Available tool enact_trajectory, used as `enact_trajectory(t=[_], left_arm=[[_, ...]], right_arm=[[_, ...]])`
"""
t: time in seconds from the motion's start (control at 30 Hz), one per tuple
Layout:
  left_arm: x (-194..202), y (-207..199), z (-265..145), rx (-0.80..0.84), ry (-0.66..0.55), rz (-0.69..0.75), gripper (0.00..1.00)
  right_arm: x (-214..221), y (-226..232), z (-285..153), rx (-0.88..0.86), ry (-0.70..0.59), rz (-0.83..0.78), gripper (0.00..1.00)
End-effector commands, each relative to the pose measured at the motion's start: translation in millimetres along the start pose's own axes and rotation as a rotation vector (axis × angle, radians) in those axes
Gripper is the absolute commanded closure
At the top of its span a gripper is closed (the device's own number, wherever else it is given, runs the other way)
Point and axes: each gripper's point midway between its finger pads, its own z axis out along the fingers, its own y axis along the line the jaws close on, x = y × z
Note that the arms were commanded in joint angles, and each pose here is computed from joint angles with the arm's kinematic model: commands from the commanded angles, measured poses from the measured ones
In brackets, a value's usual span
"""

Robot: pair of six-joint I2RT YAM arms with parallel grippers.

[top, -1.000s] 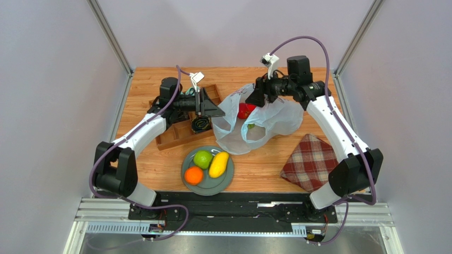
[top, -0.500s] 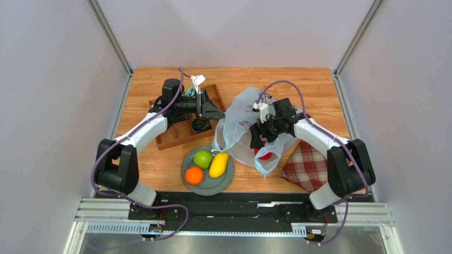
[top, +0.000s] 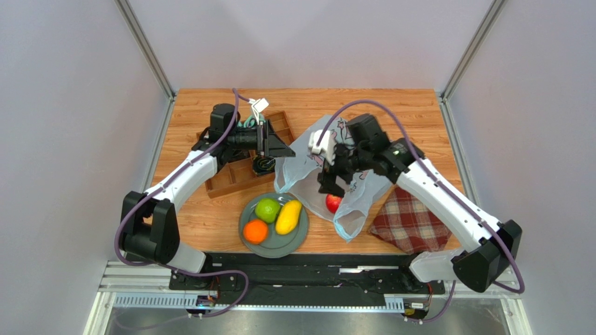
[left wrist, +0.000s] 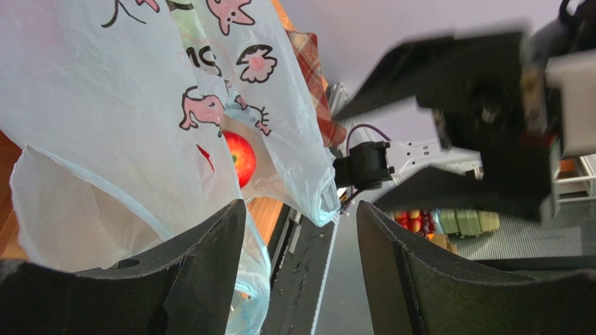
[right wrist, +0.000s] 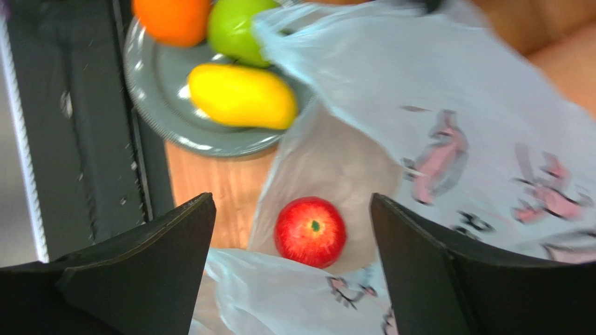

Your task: Take the fake fruits out of the plastic bag

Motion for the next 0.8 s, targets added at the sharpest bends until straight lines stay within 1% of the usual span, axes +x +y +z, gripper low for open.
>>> enact_trajectory(t=[0.0, 0.03, 0.07, 0.13, 0.2, 0.23, 0.27, 0.4, 0.57, 0.63, 0.67, 0.73, 0.77], left_arm=[[-17, -20, -6, 0.015, -0.035, 0.096, 0.32], [-16, -20, -7, 0.012, -0.03, 0.099, 0.33], [-16, -23, -8, 0.012, -0.033, 0.109, 0.33], [-18, -27, -11, 0.009, -0.045, 0.139, 0.33], [-15, -25, -13, 0.003, -0.048, 0.141, 0.33], [-15, -29, -15, 0.005, -0.054, 0.154, 0.33], [-13, -27, -15, 0.001, -0.053, 0.149, 0.33], [-9, -27, -18, -0.007, -0.058, 0.158, 0.33], [-8, -27, -19, -0.008, -0.061, 0.162, 0.33], [-8, -27, -19, -0.01, -0.062, 0.16, 0.33], [-8, -26, -19, -0.011, -0.062, 0.156, 0.33], [-8, -25, -19, -0.012, -0.061, 0.15, 0.33], [-8, -25, -19, -0.01, -0.059, 0.15, 0.33]], right_arm=[[48, 39, 42, -0.194, 0.185, -0.121, 0.18], [57, 43, 55, -0.228, 0.22, -0.121, 0.2], [63, 41, 60, -0.227, 0.24, -0.135, 0.24], [79, 39, 72, -0.238, 0.296, -0.142, 0.29], [93, 28, 78, -0.207, 0.362, -0.166, 0.25], [101, 25, 81, -0.213, 0.4, -0.17, 0.22], [106, 21, 80, -0.204, 0.432, -0.181, 0.16], [131, 15, 79, -0.204, 0.562, -0.191, 0.13], [157, 13, 72, -0.178, 0.661, -0.195, 0.07], [162, 10, 75, -0.16, 0.664, -0.208, 0.06], [163, 9, 75, -0.151, 0.664, -0.209, 0.08], [163, 4, 81, -0.133, 0.652, -0.219, 0.17], [164, -1, 80, -0.104, 0.664, -0.224, 0.17]])
